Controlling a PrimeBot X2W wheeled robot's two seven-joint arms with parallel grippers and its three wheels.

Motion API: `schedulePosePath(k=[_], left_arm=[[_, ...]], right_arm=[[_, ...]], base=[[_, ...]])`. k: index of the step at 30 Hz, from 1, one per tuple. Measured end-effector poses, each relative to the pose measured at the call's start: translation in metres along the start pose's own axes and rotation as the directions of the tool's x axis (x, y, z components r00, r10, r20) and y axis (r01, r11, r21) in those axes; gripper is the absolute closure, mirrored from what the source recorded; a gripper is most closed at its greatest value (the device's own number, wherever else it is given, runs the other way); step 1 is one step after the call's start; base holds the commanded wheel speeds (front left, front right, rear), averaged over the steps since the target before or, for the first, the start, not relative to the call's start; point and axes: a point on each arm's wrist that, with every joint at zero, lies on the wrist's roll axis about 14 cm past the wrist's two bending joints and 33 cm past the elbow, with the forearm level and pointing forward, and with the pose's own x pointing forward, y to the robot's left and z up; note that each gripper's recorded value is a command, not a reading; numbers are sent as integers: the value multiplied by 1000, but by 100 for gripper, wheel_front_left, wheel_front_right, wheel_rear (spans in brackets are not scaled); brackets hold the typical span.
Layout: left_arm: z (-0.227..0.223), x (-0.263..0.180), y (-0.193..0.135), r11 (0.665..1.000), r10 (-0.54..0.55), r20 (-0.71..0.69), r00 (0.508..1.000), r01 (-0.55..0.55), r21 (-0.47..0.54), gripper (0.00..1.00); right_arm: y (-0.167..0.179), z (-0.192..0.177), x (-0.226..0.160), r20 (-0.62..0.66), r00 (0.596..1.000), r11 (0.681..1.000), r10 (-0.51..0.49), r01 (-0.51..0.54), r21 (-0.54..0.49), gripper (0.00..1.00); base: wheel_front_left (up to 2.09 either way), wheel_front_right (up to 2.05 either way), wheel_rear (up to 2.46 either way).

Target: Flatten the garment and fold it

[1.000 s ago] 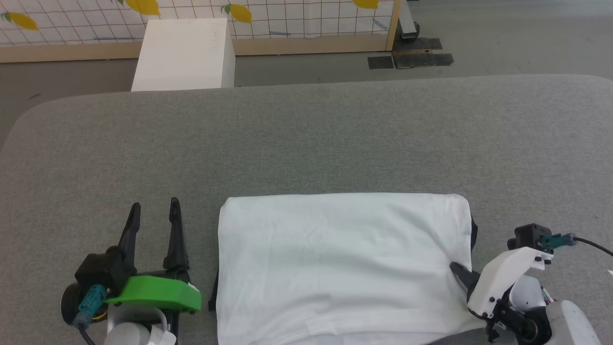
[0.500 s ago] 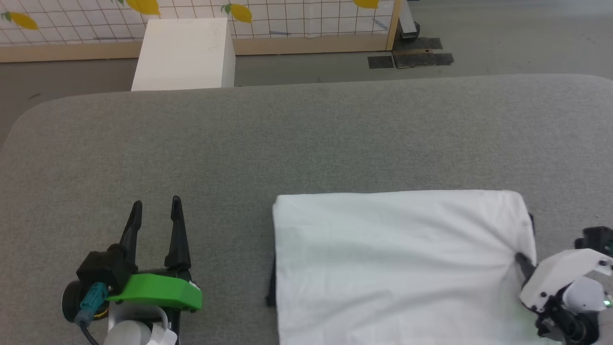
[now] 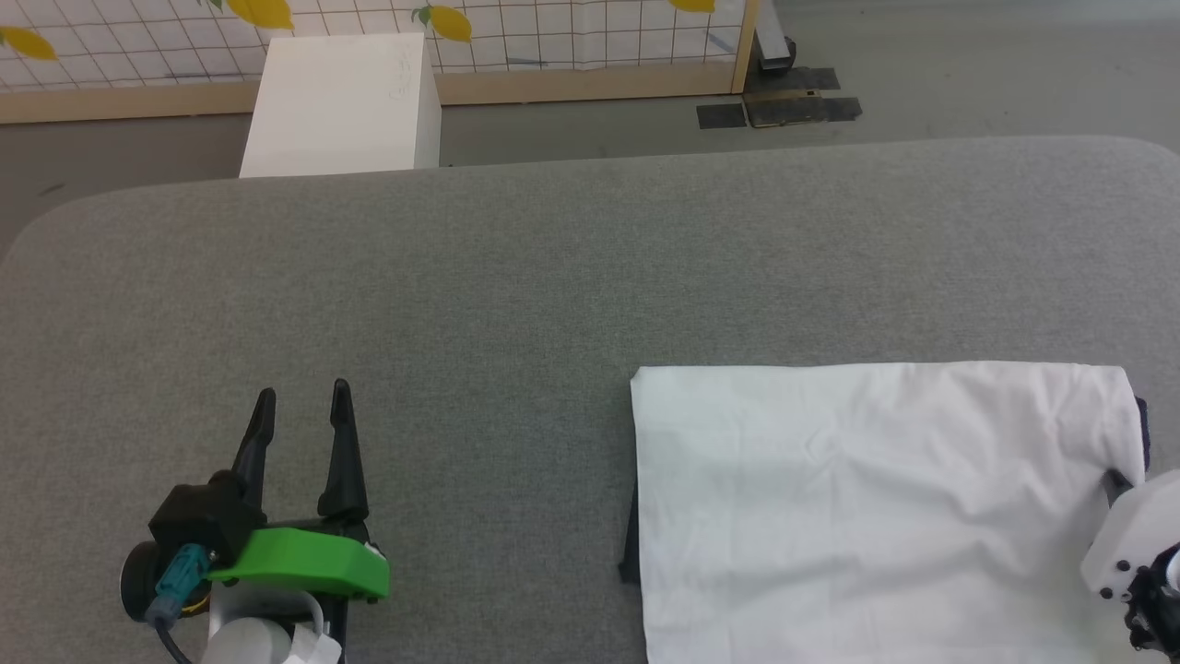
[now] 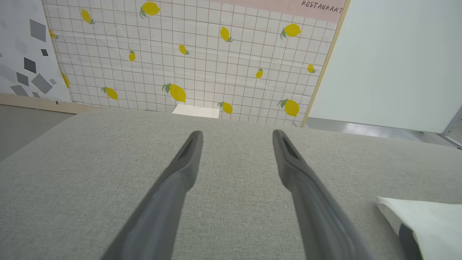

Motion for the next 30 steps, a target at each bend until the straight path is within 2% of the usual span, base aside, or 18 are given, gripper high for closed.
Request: schedulePosePath(k=[4, 7, 10, 13, 16, 21, 22, 30], left_arm=[[1, -1, -1, 1000, -3, 2, 1000, 3, -1, 0], [4, -2, -1, 1000, -5, 7, 1000, 5, -1, 0], [4, -3, -1, 1000, -5, 8, 1000, 5, -1, 0], [4, -5, 0, 1000, -4, 7, 1000, 4, -1, 0], [2, -6, 1, 1000, 0, 2, 1000, 0, 0, 0], [-1, -7, 5, 1000, 8, -9, 1000, -8, 1, 0], [-3, -7, 6, 1000, 13, -14, 1000, -13, 2, 0], [-7, -2, 11, 1000, 25, -22, 999, -24, 4, 0]], right_arm=[[34, 16, -20, 44, 994, 992, 98, -93, -90, 100], [74, 26, -42, 62, 974, 965, 216, -204, -163, 100], [112, 29, -63, 54, 945, 923, 322, -301, -239, 100], [154, 24, -81, 18, 904, 861, 426, -399, -317, 100], [185, 8, -89, -53, 870, 798, 490, -473, -372, 100], [221, -18, -86, -169, 819, 714, 548, -563, -416, 100], [232, -31, -81, -222, 801, 687, 556, -593, -420, 100], [256, -79, -58, -402, 728, 624, 555, -684, -378, 100]], base=[[0, 0, 0], [0, 0, 0], [0, 0, 0], [0, 0, 0], [0, 0, 0], [0, 0, 0], [0, 0, 0], [0, 0, 0]])
